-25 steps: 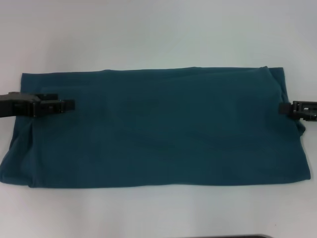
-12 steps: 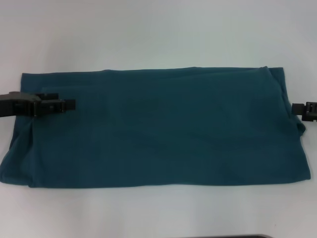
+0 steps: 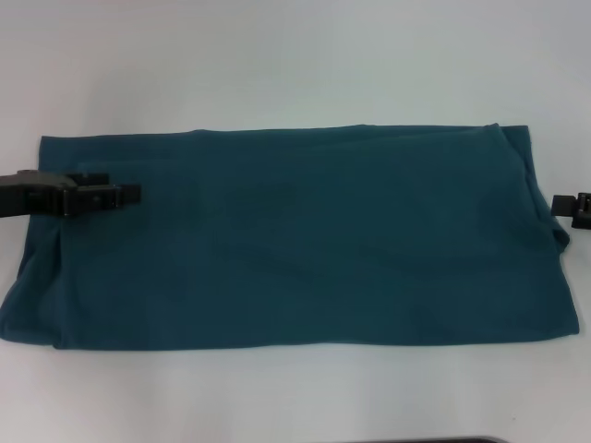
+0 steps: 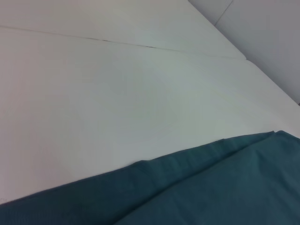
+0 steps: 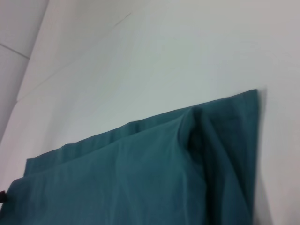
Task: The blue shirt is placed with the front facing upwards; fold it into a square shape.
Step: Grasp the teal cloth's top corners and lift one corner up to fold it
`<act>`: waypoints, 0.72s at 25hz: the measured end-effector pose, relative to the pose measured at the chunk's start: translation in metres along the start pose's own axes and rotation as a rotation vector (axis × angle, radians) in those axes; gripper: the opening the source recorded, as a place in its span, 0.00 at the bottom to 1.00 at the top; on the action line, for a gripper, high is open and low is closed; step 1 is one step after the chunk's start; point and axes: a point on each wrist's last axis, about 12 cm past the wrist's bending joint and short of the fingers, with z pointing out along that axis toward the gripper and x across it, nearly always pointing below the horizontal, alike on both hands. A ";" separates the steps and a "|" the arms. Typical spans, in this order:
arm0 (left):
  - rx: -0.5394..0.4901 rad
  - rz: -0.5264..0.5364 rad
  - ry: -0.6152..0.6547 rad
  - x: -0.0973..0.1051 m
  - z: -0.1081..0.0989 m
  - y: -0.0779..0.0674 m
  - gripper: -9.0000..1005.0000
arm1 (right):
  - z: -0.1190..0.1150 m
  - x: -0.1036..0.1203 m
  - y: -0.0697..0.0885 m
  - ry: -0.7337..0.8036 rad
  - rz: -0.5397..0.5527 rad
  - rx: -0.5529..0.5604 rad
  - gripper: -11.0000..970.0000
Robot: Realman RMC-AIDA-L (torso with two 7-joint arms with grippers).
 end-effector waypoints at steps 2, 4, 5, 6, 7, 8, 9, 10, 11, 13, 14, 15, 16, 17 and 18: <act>0.000 -0.002 0.000 0.000 0.000 0.000 0.72 | 0.001 0.001 -0.001 -0.001 0.004 0.006 0.82; 0.000 -0.002 0.000 0.000 0.000 0.000 0.72 | 0.004 0.002 -0.001 0.004 0.007 0.007 0.82; 0.000 -0.002 0.000 0.000 0.000 0.000 0.72 | 0.005 0.002 -0.001 0.006 0.008 0.007 0.82; 0.000 -0.002 0.000 0.000 0.000 0.000 0.72 | 0.006 0.003 -0.001 0.007 0.008 0.008 0.82; 0.000 -0.002 0.000 0.000 0.000 0.000 0.72 | 0.008 0.003 -0.001 0.009 0.009 0.007 0.82; 0.000 -0.002 0.000 0.000 0.000 0.000 0.72 | 0.009 0.004 0.000 0.010 0.009 0.006 0.82; 0.000 -0.002 0.000 0.000 0.000 0.000 0.72 | 0.010 0.004 0.000 0.011 0.009 0.004 0.82; 0.000 -0.001 0.000 0.000 0.000 0.000 0.72 | 0.011 0.004 0.000 0.012 0.009 0.002 0.82; 0.000 -0.001 0.000 0.000 0.000 0.000 0.72 | 0.012 0.005 0.001 0.014 0.009 0.000 0.82; 0.000 0.000 0.000 0.000 0.000 0.000 0.72 | 0.014 0.006 0.002 0.022 0.009 -0.009 0.82; 0.000 0.001 0.000 0.000 0.000 0.000 0.72 | 0.015 0.006 0.003 0.027 0.007 -0.015 0.82; 0.000 0.001 0.000 -0.001 0.000 0.000 0.72 | 0.016 0.006 0.003 0.031 0.005 -0.020 0.82; 0.000 0.002 0.000 -0.001 0.000 0.000 0.72 | 0.017 0.007 0.004 0.036 0.004 -0.024 0.82; 0.000 0.003 0.000 -0.001 0.000 0.000 0.72 | 0.018 0.007 0.005 0.041 0.003 -0.030 0.82; 0.000 0.004 0.000 -0.001 0.000 0.000 0.72 | 0.020 0.008 0.007 0.046 0.002 -0.037 0.82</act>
